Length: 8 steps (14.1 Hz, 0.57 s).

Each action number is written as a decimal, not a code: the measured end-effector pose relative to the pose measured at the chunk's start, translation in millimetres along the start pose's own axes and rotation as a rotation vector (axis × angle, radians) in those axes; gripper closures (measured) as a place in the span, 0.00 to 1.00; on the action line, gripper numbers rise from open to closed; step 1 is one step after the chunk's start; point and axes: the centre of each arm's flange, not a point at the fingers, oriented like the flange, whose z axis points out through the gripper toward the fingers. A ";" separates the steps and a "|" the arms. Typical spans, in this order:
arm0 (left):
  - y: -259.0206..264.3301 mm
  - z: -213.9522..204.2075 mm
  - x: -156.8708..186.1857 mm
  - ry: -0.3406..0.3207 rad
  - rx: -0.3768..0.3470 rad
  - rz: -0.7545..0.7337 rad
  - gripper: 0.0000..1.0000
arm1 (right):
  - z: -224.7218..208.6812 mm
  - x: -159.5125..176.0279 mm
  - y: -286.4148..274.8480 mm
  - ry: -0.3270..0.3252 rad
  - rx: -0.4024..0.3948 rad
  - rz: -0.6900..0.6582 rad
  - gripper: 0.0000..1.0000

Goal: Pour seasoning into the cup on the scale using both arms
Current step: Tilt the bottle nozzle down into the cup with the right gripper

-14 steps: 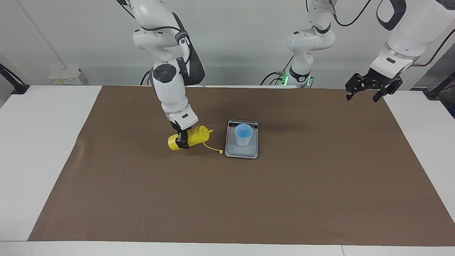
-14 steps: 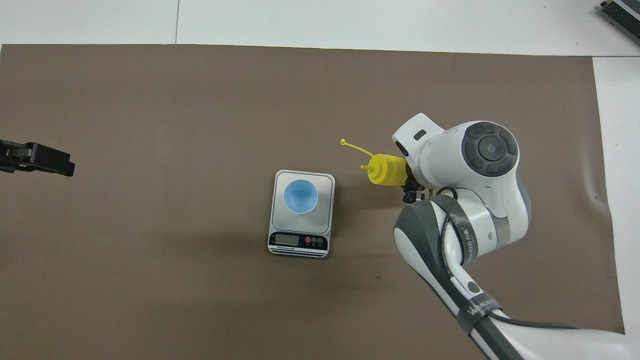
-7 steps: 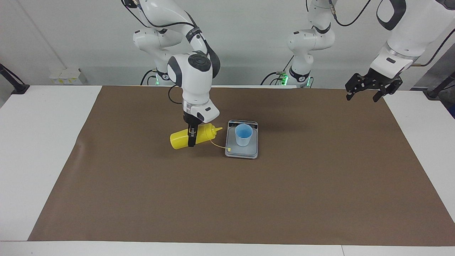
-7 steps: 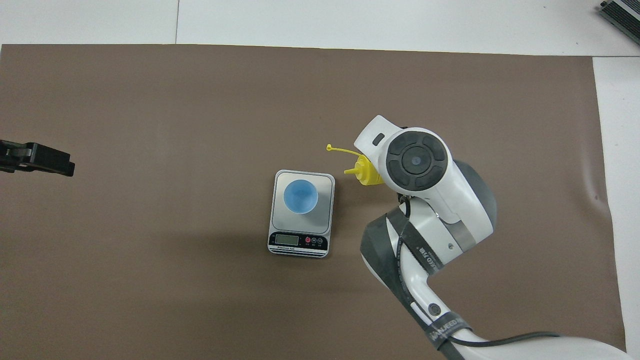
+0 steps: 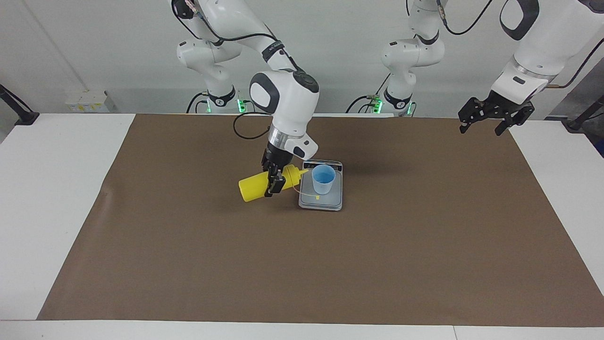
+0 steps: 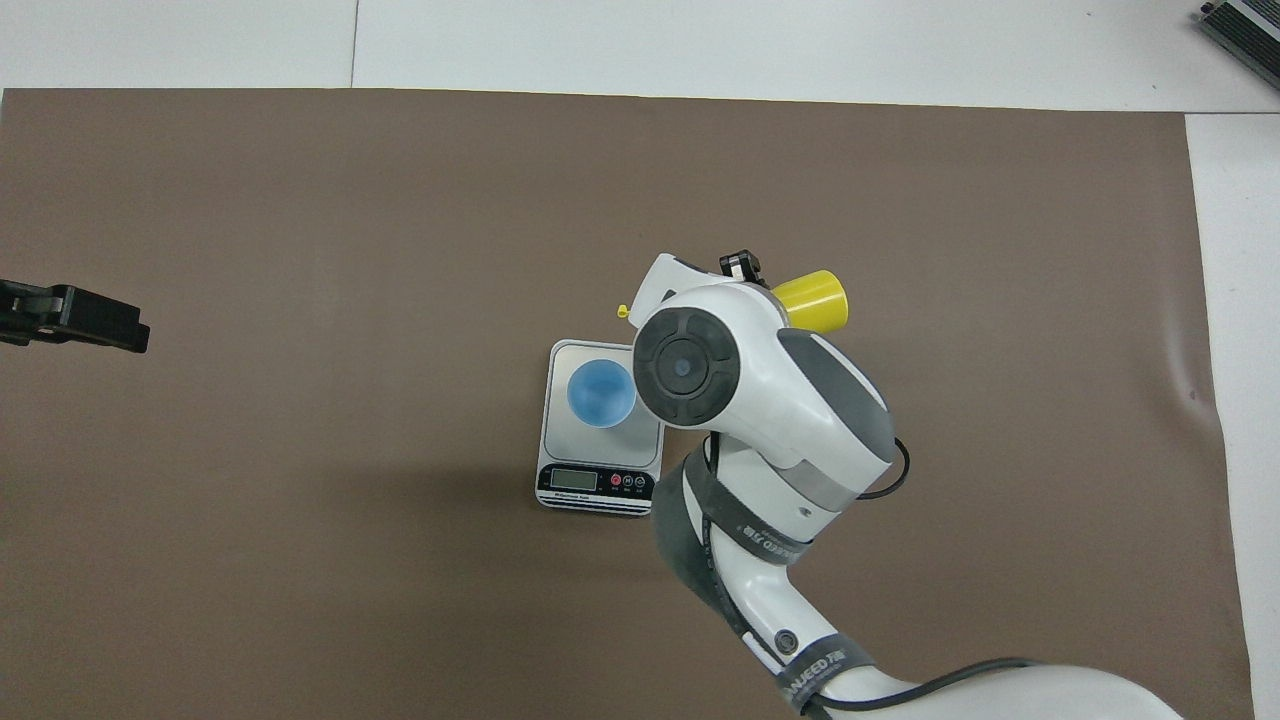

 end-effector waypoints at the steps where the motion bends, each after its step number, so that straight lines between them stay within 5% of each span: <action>1: 0.0 0.0 0.0 0.000 0.000 0.000 0.00 | -3.2 11.5 -2.3 -0.016 -0.013 -0.005 0.41; 8: 0.0 0.0 0.0 0.000 0.000 0.000 0.00 | -14.2 36.1 -5.0 -0.121 -0.117 -0.040 0.41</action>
